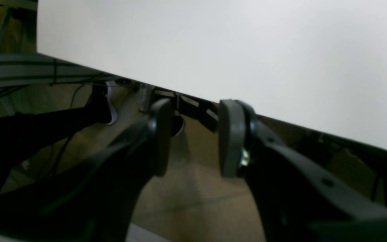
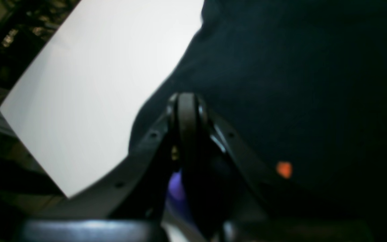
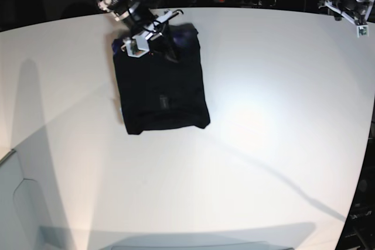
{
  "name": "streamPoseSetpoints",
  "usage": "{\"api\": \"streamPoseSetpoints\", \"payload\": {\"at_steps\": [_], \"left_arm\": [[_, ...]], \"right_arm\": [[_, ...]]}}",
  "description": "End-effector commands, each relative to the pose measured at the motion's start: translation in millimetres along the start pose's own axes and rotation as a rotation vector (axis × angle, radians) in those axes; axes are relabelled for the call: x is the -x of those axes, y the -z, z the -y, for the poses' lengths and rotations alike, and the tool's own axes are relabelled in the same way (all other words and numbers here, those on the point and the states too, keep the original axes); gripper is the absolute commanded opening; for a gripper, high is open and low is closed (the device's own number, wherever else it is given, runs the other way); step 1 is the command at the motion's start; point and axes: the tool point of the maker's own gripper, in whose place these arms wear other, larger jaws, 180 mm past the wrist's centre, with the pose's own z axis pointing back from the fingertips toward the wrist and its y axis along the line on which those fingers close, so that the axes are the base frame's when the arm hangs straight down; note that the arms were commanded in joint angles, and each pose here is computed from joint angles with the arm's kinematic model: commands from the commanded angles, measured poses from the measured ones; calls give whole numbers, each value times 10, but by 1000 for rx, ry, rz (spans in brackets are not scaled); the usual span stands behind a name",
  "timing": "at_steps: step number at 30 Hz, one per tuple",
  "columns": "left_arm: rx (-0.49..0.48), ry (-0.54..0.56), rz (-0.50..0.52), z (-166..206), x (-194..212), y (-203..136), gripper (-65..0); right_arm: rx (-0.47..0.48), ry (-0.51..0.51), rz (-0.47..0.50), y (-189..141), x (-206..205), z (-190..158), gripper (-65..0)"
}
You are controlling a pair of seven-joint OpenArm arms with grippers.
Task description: Fold the T-shirt properly
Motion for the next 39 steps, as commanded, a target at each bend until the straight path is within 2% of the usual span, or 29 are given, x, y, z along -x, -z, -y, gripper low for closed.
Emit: {"api": "streamPoseSetpoints", "payload": {"at_steps": [1, 4, 7, 10, 11, 15, 19, 21, 26, 31, 35, 39], "left_arm": [[-24, 20, -2, -92, 13, -73, -429], [-16, 13, -28, -49, 158, -97, -452], [-12, 17, -71, -36, 350, -139, -532], [-6, 11, -117, -18, 539, -167, -635], [-10, 16, -131, -32, 590, -184, -650], [-1, 5, -183, -45, 781, -170, -650], [34, -44, -244, -16, 1034, -49, -650], [54, -65, -228, -24, 1082, 57, -650], [207, -98, -200, 273, 1364, 506, -650], [307, -145, -179, 542, 1564, 819, -650], [372, -207, -185, 807, 1696, 1076, -650], [445, -221, -229, 1165, 1814, 1245, -650]], "right_arm": [[-13, -9, 85, -26, -259, -68, -650], [-7, -53, 130, -182, -501, -168, -650], [59, -82, 134, -411, -592, -63, -650], [140, -74, 75, -659, -434, 95, -650], [170, -69, 41, -775, -343, 149, -650], [263, -53, -73, -1193, -61, 302, -650], [295, -13, -155, -1454, 158, 246, -650], [298, 13, -189, -1548, 255, 169, -650], [321, 82, -271, -1715, 595, 143, -650], [384, 171, -367, -1996, 1061, 234, -650], [400, 223, -400, -2000, 1338, 325, -650], [401, 287, -442, -1986, 1648, 366, -650]]}}
